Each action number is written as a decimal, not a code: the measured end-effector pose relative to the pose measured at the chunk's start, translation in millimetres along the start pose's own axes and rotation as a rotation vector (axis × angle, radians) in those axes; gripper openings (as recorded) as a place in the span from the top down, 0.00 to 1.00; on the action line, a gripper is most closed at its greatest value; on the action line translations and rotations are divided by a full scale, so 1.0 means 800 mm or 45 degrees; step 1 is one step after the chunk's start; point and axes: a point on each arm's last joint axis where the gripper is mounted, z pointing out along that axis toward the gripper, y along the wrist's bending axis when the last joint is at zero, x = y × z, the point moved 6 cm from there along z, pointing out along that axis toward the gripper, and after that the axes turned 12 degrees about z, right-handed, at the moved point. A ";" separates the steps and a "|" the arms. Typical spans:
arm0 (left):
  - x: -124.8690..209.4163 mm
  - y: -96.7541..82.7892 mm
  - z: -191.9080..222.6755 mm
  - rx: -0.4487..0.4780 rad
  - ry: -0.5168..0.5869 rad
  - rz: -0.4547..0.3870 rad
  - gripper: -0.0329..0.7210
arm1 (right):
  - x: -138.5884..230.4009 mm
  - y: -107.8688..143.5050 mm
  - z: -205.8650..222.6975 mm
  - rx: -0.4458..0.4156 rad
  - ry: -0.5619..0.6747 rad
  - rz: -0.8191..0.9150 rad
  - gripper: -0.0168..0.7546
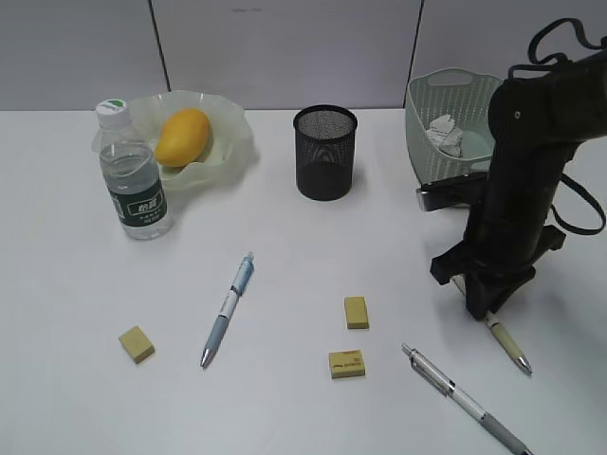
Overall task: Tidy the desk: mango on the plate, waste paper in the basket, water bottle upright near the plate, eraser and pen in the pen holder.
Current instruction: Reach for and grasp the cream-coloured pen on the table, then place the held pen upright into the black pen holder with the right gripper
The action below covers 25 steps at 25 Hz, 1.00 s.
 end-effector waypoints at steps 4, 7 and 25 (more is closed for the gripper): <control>0.000 0.000 0.000 0.000 0.000 0.000 0.64 | 0.000 0.015 -0.019 -0.048 -0.048 0.009 0.83; 0.000 0.000 0.000 0.000 0.000 0.000 0.64 | -0.001 0.022 -0.040 -0.085 -0.103 0.023 0.83; 0.000 0.000 0.000 0.000 0.000 0.000 0.64 | -0.009 0.090 -0.178 -0.316 -0.905 -0.092 0.83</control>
